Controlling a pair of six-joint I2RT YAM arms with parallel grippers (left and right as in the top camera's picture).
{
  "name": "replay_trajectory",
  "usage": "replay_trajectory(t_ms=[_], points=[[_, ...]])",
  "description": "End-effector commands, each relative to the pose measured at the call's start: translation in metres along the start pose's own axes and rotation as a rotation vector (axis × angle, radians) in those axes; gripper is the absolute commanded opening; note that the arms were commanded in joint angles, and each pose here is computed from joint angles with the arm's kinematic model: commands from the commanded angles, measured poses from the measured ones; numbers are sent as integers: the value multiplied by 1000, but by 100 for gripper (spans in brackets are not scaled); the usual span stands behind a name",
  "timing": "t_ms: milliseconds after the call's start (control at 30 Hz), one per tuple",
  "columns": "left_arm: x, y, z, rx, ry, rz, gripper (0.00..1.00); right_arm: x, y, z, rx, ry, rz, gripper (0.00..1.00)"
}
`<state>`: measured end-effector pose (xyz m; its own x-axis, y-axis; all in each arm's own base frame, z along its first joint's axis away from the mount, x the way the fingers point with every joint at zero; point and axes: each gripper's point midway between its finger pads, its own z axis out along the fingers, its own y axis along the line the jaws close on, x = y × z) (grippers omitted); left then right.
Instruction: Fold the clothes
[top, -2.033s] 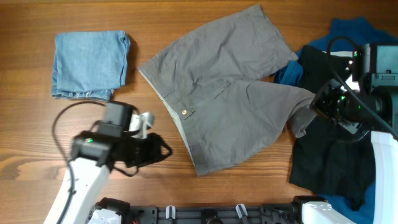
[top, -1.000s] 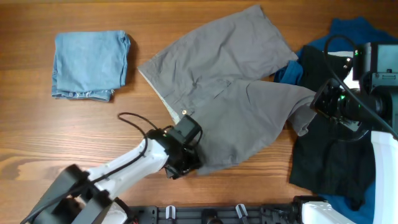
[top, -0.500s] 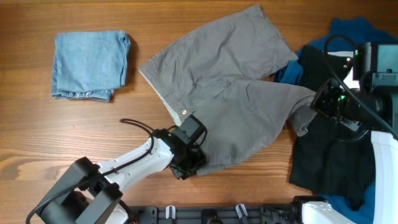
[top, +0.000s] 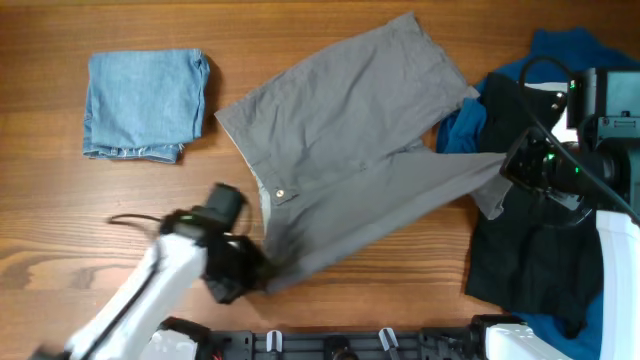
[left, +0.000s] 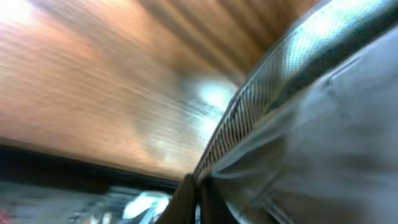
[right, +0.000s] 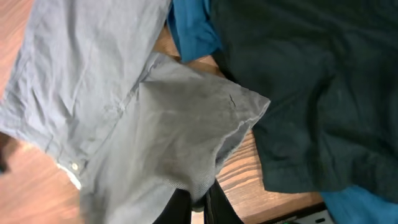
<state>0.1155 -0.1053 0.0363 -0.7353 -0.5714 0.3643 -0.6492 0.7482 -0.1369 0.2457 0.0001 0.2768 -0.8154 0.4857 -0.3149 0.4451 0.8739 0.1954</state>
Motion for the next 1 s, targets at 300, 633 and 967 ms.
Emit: replay_trajectory(t_ms=[300, 633, 967], points=[[-10, 41, -167, 46, -413, 37, 4, -22, 11, -14, -63, -123, -26, 4], [20, -37, -8, 251, -38, 244, 59, -19, 10, -13, -60, -109, 34, 4], [59, -65, 110, 58, 118, 224, 56, -18, 9, -13, -54, -108, 33, 4]])
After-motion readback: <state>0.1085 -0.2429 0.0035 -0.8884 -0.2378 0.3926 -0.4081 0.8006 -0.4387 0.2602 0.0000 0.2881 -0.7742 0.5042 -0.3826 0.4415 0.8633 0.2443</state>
